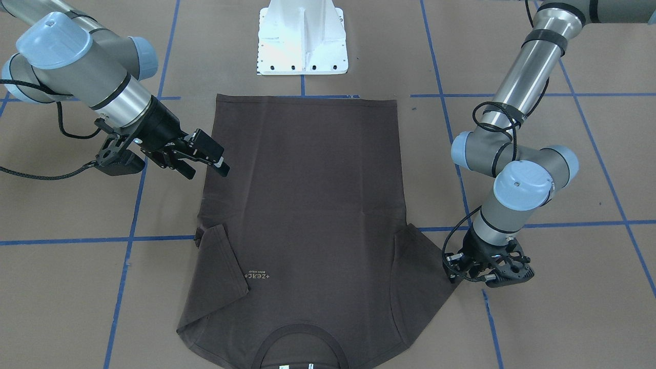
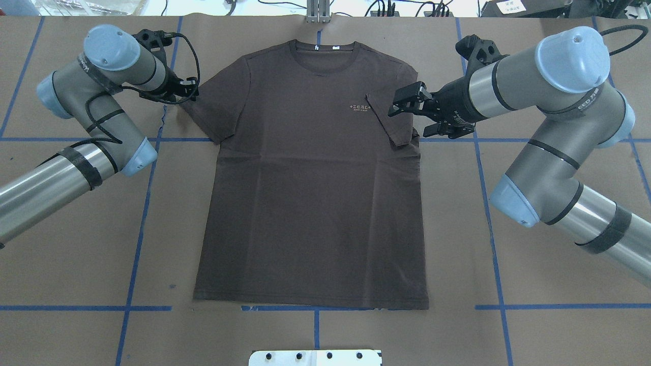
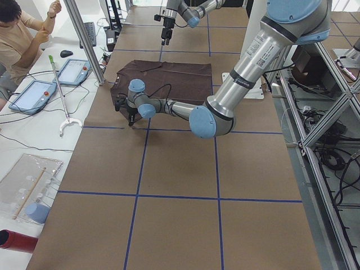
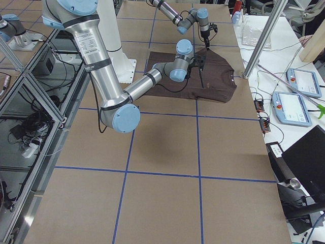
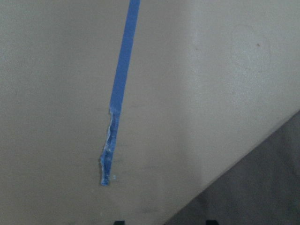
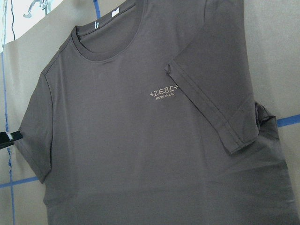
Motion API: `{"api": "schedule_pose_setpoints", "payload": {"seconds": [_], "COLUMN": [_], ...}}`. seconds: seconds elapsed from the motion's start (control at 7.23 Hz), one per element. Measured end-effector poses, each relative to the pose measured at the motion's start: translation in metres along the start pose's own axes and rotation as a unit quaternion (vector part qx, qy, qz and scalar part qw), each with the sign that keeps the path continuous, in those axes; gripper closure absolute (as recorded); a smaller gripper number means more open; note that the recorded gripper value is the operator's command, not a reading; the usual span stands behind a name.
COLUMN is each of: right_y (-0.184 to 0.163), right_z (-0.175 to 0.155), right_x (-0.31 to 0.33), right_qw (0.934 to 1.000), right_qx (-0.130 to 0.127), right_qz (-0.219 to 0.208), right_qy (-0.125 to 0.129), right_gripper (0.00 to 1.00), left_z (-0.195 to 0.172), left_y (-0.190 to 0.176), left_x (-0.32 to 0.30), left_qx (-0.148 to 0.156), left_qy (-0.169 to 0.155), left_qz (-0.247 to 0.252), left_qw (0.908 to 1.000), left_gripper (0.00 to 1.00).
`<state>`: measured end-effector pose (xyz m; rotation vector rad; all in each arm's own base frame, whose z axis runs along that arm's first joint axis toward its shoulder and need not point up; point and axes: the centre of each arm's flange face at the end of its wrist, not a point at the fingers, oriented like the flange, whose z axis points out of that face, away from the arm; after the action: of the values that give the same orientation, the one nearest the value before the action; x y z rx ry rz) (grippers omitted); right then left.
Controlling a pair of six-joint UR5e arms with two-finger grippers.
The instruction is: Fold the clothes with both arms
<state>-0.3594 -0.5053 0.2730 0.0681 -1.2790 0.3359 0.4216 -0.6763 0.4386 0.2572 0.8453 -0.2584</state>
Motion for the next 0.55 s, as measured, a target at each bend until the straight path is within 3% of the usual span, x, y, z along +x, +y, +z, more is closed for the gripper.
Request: {"api": "schedule_pose_setpoints", "payload": {"seconds": [0.55], "right_y": [-0.001], "right_z": [-0.001], "right_x": [0.001], "right_qw": [1.0], "right_qx": [0.001], "right_qz": [0.0], "right_qy": [0.0], "right_gripper": [0.01], "left_z": [-0.025], "left_y": [-0.002], "left_x": [0.03], "left_qx": [0.006], "left_qy": [0.026], "left_qz": [0.0], "left_qw": [0.9996], "left_gripper": [1.0]}}
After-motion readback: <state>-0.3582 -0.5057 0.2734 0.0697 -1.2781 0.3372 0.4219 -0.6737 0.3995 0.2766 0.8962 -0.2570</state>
